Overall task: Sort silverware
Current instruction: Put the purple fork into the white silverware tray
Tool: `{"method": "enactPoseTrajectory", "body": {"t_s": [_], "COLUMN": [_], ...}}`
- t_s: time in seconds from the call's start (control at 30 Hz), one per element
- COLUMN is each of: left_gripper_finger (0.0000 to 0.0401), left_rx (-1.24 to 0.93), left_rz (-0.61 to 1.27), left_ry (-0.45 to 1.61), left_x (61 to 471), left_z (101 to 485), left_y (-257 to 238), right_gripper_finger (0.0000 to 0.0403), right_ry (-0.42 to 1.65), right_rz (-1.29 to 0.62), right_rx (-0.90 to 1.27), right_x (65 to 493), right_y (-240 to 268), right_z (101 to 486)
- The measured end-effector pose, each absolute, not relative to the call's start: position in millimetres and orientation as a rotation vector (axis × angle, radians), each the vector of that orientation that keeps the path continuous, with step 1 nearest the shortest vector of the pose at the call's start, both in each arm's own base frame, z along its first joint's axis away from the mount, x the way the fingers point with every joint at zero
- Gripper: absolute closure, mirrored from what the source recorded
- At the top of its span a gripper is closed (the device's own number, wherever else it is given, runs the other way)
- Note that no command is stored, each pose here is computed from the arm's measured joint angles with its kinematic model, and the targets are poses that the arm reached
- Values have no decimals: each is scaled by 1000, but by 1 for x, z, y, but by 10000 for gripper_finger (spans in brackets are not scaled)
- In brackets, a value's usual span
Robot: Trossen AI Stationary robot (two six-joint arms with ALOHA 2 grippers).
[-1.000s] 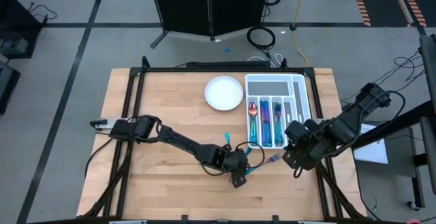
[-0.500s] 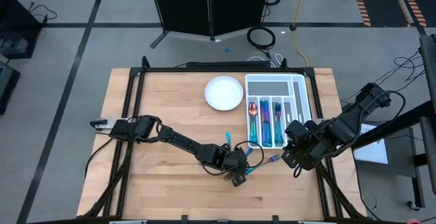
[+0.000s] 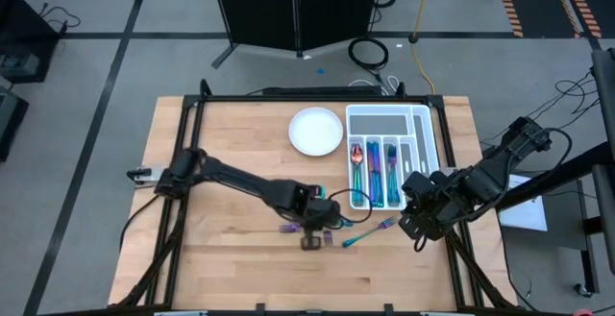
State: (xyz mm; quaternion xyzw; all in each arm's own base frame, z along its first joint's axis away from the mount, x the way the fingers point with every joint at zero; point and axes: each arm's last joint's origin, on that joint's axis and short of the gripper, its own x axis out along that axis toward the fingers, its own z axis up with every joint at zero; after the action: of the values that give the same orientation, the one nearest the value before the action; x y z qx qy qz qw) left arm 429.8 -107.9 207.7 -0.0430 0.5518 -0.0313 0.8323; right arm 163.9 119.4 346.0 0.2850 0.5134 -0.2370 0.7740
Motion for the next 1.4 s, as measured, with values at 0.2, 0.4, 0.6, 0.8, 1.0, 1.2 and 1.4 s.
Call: {"method": "enactPoseTrajectory", "body": {"t_s": [0.2, 0.4, 0.6, 0.8, 1.0, 1.2, 1.4], "left_gripper_finger": [389, 389, 390, 390, 390, 390, 390], "left_rx": [443, 951, 1204, 1430, 1648, 1698, 1811], "left_rz": [-272, -317, -343, -400, -343, -396, -386], "left_ry": [1007, 853, 688, 504, 336, 204, 151], "left_x": [414, 430, 458, 487, 511, 540, 574], "left_z": [261, 271, 264, 239, 214, 186, 165], "left_y": [-95, -71, -34, 0, 16, 21, 30], "right_gripper_finger": [252, 252, 252, 252, 252, 252, 252], "right_ry": [1101, 1064, 1057, 1030, 1004, 963, 938], "right_rz": [-506, -516, -568, -651, -664, -672, -675], "right_rx": [606, 627, 697, 739, 804, 827, 841], "right_x": [162, 156, 151, 139, 127, 121, 118], "right_y": [122, 130, 133, 127, 114, 106, 102], "right_z": [346, 346, 346, 349, 358, 362, 365]}}
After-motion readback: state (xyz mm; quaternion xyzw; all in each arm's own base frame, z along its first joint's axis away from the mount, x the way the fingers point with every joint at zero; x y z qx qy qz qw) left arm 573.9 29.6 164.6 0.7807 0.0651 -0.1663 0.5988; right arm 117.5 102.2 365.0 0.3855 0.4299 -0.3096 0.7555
